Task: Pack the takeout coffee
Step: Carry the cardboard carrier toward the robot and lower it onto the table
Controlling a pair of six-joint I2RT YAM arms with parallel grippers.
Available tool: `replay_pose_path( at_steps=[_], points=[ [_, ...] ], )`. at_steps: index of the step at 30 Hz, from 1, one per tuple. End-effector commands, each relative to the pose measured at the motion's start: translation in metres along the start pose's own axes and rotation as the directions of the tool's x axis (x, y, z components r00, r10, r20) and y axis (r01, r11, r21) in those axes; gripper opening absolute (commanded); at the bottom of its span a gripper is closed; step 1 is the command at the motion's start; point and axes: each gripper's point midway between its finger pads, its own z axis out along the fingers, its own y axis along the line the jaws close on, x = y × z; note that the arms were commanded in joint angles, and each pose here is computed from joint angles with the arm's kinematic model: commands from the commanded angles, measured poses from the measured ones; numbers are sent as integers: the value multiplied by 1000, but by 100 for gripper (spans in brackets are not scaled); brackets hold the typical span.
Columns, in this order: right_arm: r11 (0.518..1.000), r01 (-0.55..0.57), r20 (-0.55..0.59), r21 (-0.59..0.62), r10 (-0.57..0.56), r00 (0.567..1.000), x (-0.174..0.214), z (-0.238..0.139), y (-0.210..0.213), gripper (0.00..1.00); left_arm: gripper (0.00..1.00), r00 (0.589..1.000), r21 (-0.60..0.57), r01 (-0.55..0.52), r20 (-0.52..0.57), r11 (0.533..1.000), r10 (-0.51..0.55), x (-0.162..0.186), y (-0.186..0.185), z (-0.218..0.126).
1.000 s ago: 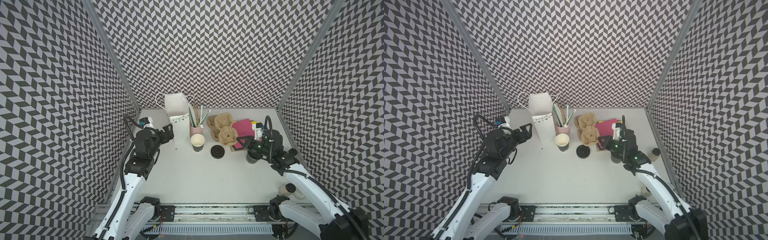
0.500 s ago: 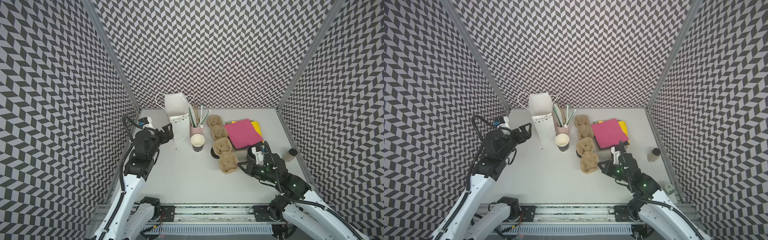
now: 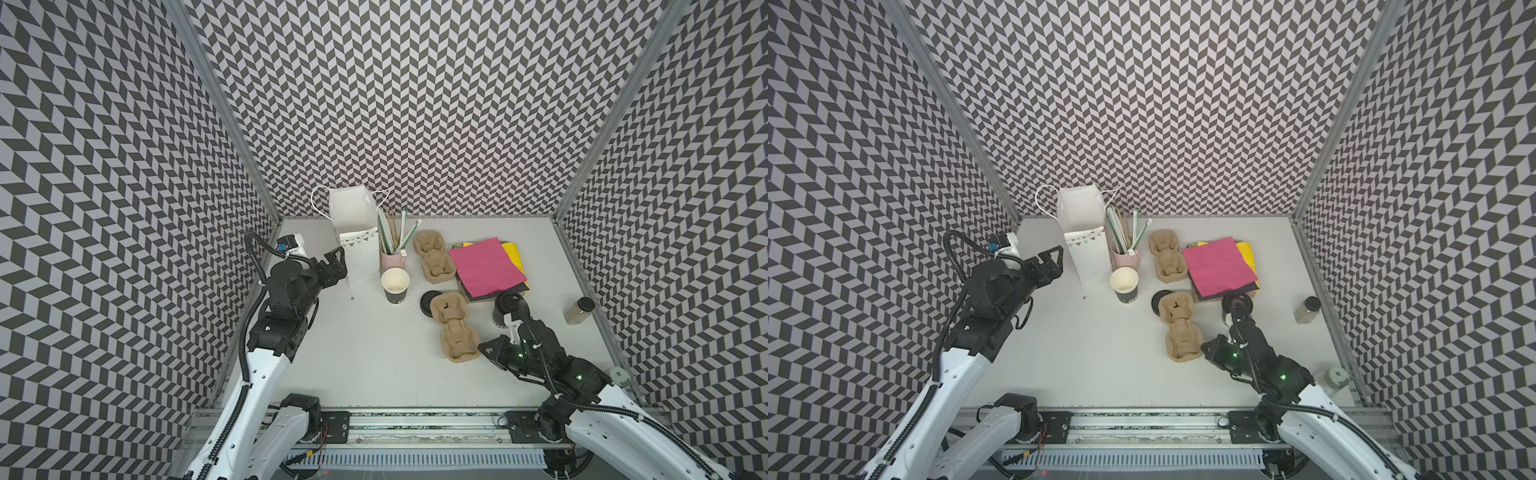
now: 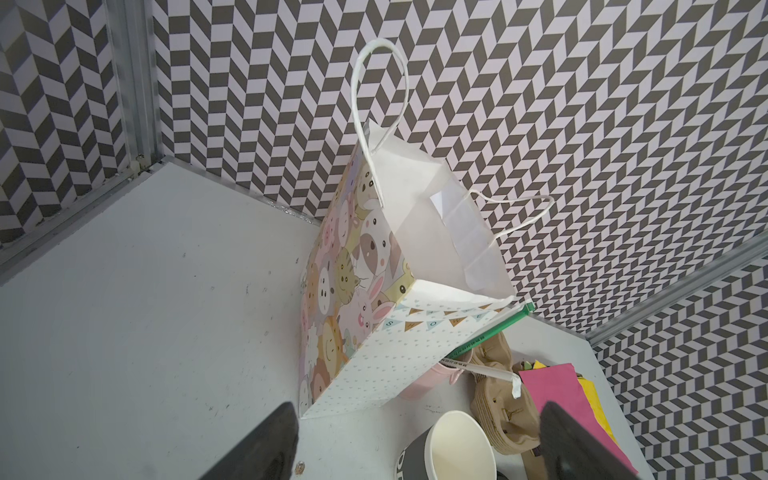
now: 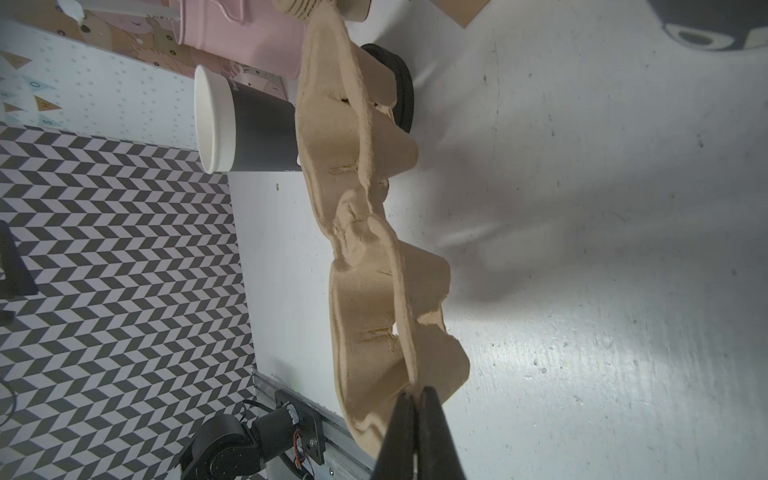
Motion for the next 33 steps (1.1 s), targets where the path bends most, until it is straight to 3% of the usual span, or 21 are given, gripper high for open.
replay_pose_path(
  at_steps=[1,7,13,19,25,33],
  points=[
    [999,-12,59,-32,14,998,-11,-14,15,2,91,1000,2,-4,17,1000,4,-3,0,0],
    [996,-3,175,-86,18,984,-28,-45,28,0,91,1000,1,-4,17,1000,4,-3,0,0],
    [994,-41,52,-104,46,998,-6,-30,22,0,91,1000,-1,-3,16,1000,3,-3,1,1],
    [992,-58,55,-113,64,996,-3,-40,19,0,91,1000,0,-3,18,1000,3,-4,1,0],
    [989,-92,-31,-115,89,996,14,-18,9,0,91,1000,-1,3,14,1000,-3,-3,2,2],
    [992,-72,-59,-104,66,996,26,-3,14,0,91,1000,-7,3,13,1000,-3,-4,4,3]
  ],
)
